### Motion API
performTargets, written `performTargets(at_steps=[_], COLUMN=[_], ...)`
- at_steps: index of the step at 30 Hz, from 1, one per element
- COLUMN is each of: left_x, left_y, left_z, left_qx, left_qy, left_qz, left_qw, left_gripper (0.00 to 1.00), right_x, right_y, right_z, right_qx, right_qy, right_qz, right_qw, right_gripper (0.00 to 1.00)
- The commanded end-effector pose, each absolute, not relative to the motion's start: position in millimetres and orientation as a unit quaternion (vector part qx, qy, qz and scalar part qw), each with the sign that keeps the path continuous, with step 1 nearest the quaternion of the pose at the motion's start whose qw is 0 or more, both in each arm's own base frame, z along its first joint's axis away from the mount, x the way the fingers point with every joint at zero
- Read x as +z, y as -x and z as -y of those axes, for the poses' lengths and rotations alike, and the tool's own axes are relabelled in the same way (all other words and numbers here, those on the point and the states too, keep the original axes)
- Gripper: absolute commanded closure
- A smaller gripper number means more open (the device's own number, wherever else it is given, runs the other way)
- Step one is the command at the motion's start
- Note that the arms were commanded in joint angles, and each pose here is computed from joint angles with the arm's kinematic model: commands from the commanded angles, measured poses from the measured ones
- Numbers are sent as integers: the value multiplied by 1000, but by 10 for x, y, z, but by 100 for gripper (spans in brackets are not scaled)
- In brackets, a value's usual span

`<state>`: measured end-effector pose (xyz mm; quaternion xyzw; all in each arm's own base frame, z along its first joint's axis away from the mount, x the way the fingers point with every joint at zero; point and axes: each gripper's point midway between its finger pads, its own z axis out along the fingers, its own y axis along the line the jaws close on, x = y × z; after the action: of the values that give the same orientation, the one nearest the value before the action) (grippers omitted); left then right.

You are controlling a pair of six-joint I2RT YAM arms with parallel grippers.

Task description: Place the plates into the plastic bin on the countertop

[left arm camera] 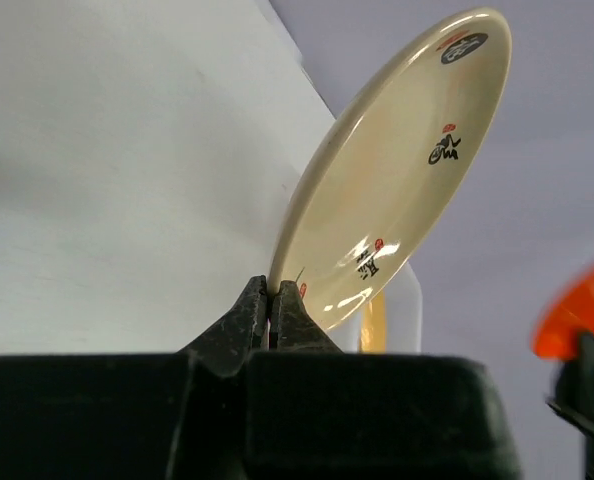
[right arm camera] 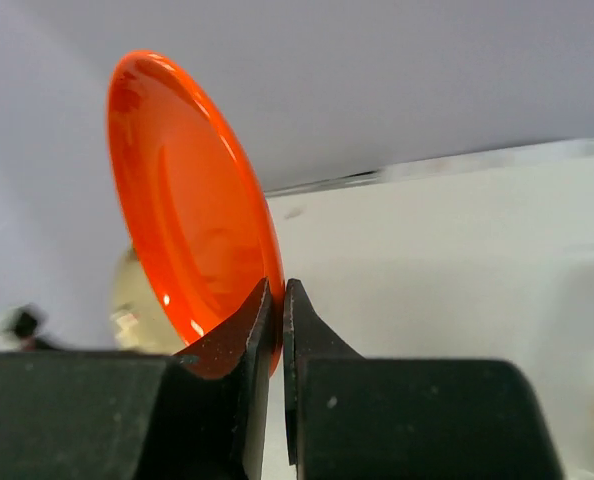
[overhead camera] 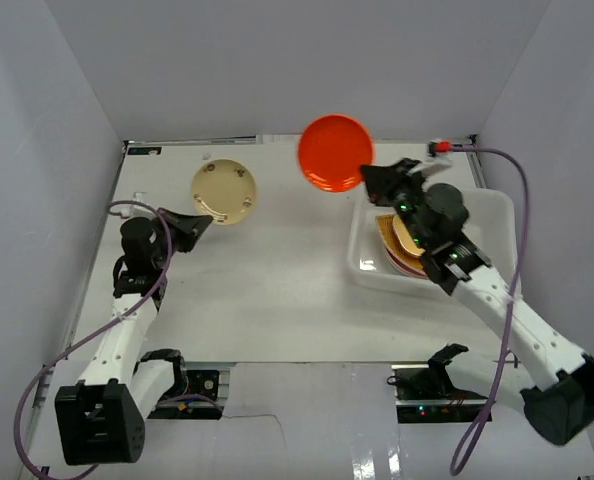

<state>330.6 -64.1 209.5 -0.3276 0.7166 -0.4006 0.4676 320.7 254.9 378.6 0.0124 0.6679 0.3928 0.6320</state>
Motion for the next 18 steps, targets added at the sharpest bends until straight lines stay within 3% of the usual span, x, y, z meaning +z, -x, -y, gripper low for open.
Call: performTargets(at_steps=[1, 6, 16, 18], left_x=[2661, 2908, 2736, 2696], left_y=[-3240, -3151, -3210, -3174], left_z=[1260, 2227, 3562, 3774], left_qx=[-467, -513, -545, -550], left_qy=[247, 174, 85, 71], left_qz=[-703, -712, -746, -750], left_qw=[476, 447, 374, 361], left_gripper=[100, 100, 100, 100], right_x=[2937, 2315, 1473, 1487], right_y=[-3219, -3051, -3053, -3118], right_z=[-1323, -287, 191, 215], right_qx=[237, 150, 207, 220], right_qy=[-101, -182, -272, -271], right_qz=[-733, -762, -796, -788], right_qw=[630, 603, 499, 508], right_gripper=[92, 92, 92, 87])
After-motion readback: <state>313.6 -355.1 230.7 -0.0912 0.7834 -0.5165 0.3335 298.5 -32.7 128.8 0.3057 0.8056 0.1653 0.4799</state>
